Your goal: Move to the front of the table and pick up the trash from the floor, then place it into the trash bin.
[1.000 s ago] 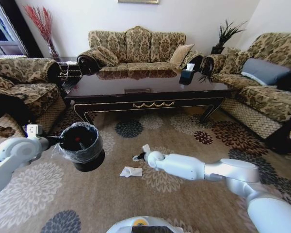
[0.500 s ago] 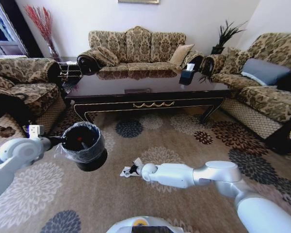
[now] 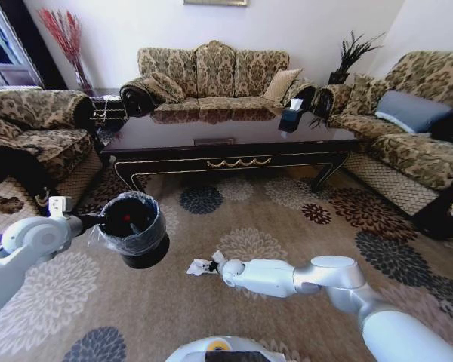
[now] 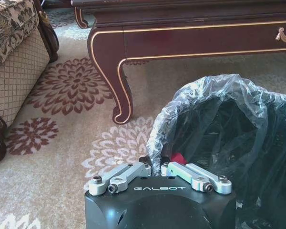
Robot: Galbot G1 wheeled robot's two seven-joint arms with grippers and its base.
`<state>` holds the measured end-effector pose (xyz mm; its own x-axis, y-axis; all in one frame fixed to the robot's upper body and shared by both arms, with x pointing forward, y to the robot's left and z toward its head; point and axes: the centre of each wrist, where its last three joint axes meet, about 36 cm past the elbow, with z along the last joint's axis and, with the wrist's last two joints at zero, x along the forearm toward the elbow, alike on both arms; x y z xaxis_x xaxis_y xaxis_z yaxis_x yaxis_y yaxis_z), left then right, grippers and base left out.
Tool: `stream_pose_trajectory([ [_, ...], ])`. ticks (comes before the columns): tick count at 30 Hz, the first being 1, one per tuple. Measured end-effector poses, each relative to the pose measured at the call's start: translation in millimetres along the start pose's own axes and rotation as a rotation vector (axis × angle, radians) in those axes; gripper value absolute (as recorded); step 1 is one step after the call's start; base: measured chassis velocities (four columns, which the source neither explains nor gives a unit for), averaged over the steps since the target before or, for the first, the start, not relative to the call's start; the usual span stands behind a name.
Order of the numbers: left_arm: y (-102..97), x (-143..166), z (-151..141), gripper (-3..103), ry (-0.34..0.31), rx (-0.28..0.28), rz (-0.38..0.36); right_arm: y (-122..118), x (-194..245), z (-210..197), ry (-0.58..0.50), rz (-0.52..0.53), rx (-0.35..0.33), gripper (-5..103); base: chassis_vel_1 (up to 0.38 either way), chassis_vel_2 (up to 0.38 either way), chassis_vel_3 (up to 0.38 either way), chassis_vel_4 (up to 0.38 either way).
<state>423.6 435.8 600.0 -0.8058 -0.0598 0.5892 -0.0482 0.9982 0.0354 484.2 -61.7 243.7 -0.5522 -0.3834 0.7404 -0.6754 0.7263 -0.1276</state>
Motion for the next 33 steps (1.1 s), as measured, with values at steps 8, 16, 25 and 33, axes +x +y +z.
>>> stream_pose_trajectory([
  [8, 0.8, -1, 0, 3, 0.003, -0.003, -0.003, 2, -4, 1, 0.006, 0.002, 0.000, 44, 0.000, 0.000, 0.000, 0.000],
  [16, 2.6, -2, 0, 3, 0.005, -0.001, -0.005, 6, 0, 7, 0.021, -0.020, 0.003, 16, 0.000, 0.000, 0.000, 0.000],
  [25, 3.0, -4, 3, 3, 0.005, -0.006, -0.007, 15, 4, 26, -0.044, -0.113, 0.037, 0, 0.000, 0.000, 0.000, 0.000],
  [33, 1.7, -7, 7, 3, 0.015, -0.003, -0.004, -6, 16, -4, -0.160, -0.103, -0.015, 0, 0.000, 0.000, 0.000, 0.000],
])
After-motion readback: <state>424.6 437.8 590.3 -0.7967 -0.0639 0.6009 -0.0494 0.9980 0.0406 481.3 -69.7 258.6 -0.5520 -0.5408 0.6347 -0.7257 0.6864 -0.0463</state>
